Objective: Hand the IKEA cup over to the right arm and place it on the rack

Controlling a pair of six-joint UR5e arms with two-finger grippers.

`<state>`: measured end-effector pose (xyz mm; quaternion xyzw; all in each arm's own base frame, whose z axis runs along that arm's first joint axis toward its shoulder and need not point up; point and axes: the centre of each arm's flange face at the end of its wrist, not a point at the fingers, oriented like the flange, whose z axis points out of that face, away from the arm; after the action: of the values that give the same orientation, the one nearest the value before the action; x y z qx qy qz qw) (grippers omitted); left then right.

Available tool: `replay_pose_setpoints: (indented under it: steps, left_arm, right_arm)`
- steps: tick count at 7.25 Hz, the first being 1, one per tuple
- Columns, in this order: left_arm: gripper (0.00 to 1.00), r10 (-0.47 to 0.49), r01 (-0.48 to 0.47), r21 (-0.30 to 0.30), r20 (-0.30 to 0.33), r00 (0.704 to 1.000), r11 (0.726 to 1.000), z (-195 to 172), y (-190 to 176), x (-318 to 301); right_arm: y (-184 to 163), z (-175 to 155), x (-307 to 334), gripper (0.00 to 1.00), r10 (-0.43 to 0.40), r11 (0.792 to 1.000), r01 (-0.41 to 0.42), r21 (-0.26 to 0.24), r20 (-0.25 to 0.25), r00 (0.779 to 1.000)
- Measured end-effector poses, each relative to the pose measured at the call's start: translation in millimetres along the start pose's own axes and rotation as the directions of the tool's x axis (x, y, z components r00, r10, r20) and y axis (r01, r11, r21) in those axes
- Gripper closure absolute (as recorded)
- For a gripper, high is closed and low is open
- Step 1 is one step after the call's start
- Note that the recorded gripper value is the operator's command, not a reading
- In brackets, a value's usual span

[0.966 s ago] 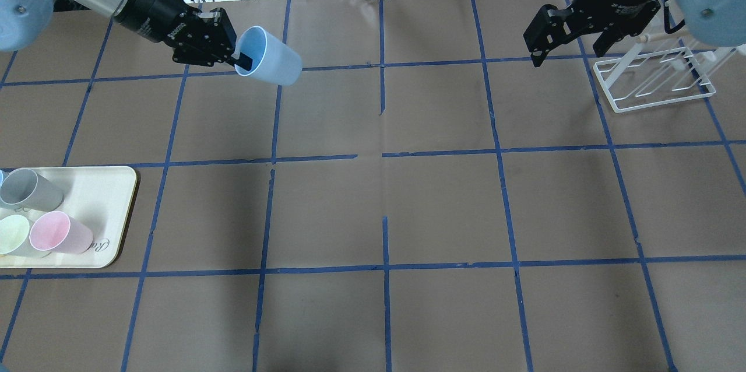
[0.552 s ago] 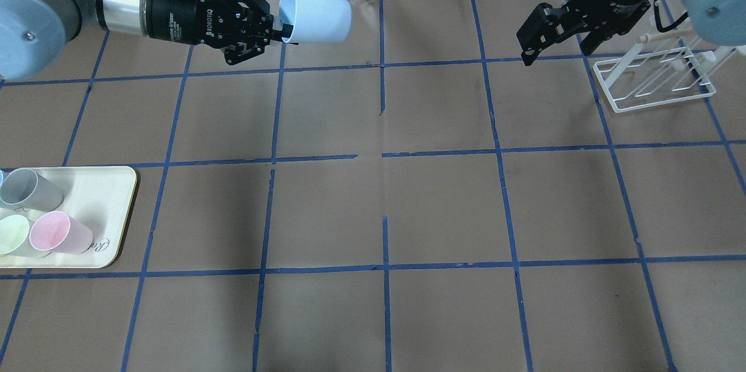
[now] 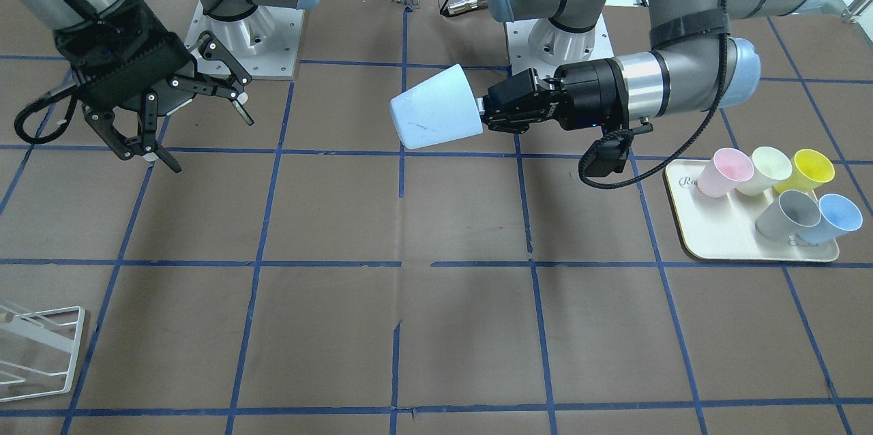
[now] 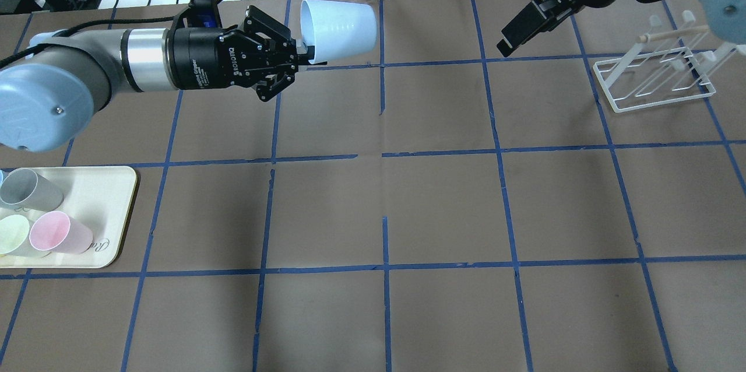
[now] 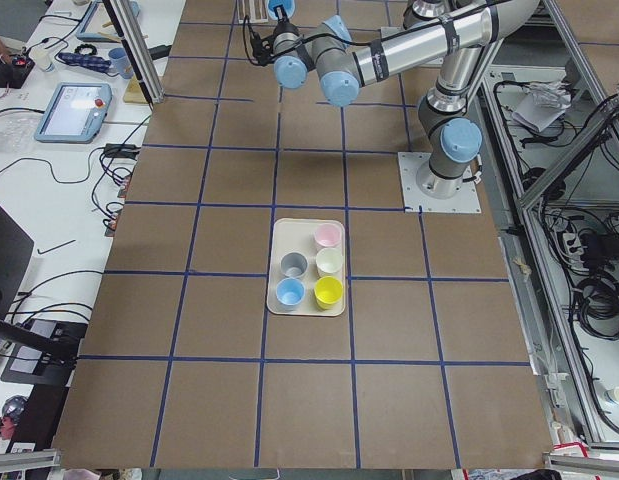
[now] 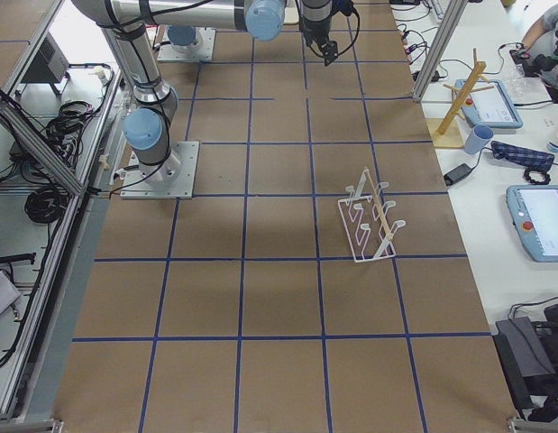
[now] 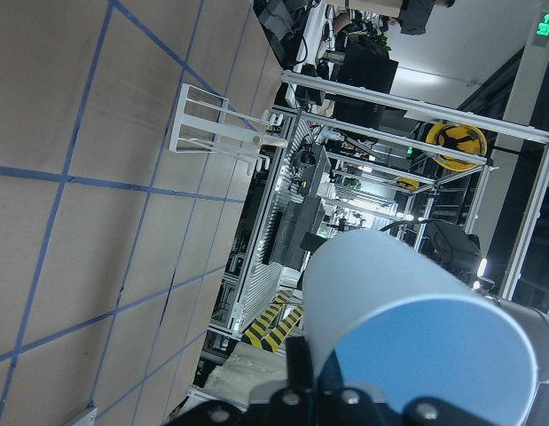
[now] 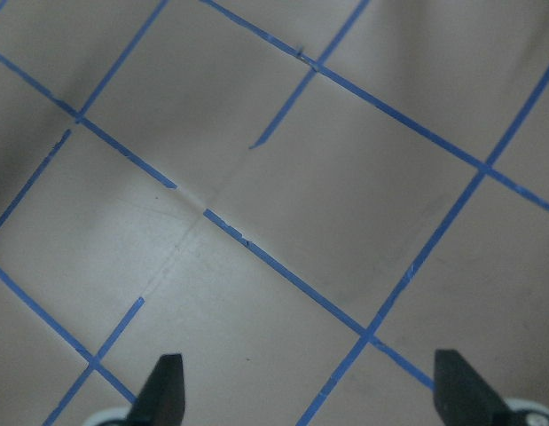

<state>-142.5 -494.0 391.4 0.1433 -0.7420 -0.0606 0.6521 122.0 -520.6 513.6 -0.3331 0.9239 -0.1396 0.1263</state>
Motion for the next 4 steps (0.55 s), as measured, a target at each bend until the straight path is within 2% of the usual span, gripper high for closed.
replay_pose_setpoints:
  steps: [1,2,4]
  left_arm:
    - [1.0,-0.003,0.003,-0.011,-0.008,1.0,1.0,8.0,13.8,-2.3]
    - [1.0,-0.007,0.007,-0.023,-0.012,1.0,1.0,15.1,22.2,-3.2]
    - [1.0,-0.025,0.024,-0.043,-0.03,0.999,0.999,27.8,30.4,-2.2]
  right_arm:
    - [-1.2,-6.0,-10.4,0.0,-0.161,0.986,0.159,0.057,0.029,0.987]
    - [-2.2,-10.3,-20.3,0.0,-0.316,0.944,0.309,0.121,0.051,0.947]
    - [-3.7,-18.4,-38.0,0.0,-0.518,0.838,0.485,0.251,0.082,0.852]
